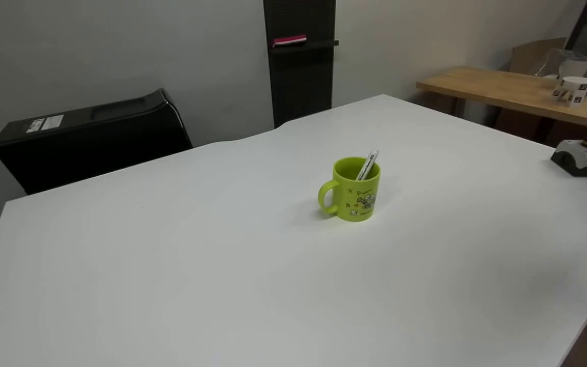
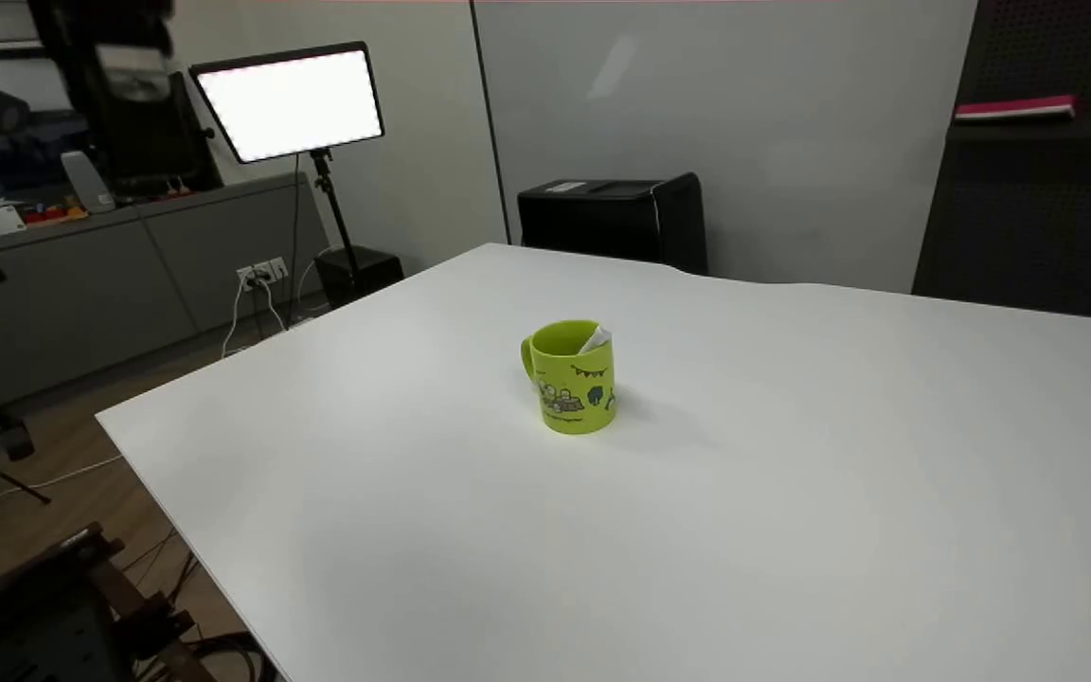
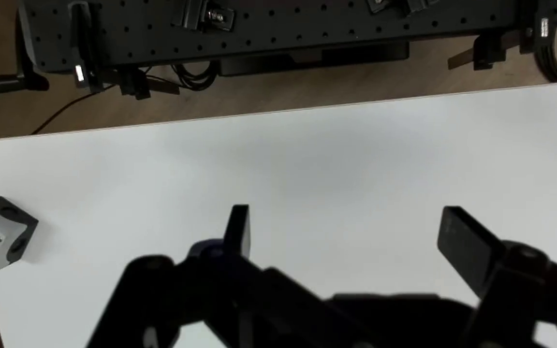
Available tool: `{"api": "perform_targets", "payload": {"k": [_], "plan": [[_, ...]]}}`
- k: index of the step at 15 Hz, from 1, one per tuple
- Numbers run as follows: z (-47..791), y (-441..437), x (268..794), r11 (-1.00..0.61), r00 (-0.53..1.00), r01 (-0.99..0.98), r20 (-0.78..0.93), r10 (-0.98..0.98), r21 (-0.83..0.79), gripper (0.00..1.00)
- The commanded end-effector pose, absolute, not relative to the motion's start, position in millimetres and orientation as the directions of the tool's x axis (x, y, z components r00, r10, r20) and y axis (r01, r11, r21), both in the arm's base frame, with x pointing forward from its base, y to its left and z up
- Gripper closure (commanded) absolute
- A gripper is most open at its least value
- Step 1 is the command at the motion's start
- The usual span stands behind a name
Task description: Remove the marker from the mug.
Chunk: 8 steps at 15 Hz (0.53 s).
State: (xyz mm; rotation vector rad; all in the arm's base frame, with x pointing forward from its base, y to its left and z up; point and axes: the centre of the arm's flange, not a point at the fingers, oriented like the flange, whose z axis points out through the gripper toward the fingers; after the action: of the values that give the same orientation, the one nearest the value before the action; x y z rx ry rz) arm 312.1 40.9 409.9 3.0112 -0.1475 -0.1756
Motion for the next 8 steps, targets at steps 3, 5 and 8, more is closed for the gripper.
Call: {"api": "perform_targets", "payload": {"k": [3,5,8], "plan": [[388,36,366,-0.990,0.995,-0.094,0.025,-0.092,0.103,0.00],[381,33,384,-0.993,0.992,-0.101,0.078,-0.096,0.067,0.00],[372,22,414,-0.990,0.983,-0.140,0.115,-0.140,-0.002,0.00]]}}
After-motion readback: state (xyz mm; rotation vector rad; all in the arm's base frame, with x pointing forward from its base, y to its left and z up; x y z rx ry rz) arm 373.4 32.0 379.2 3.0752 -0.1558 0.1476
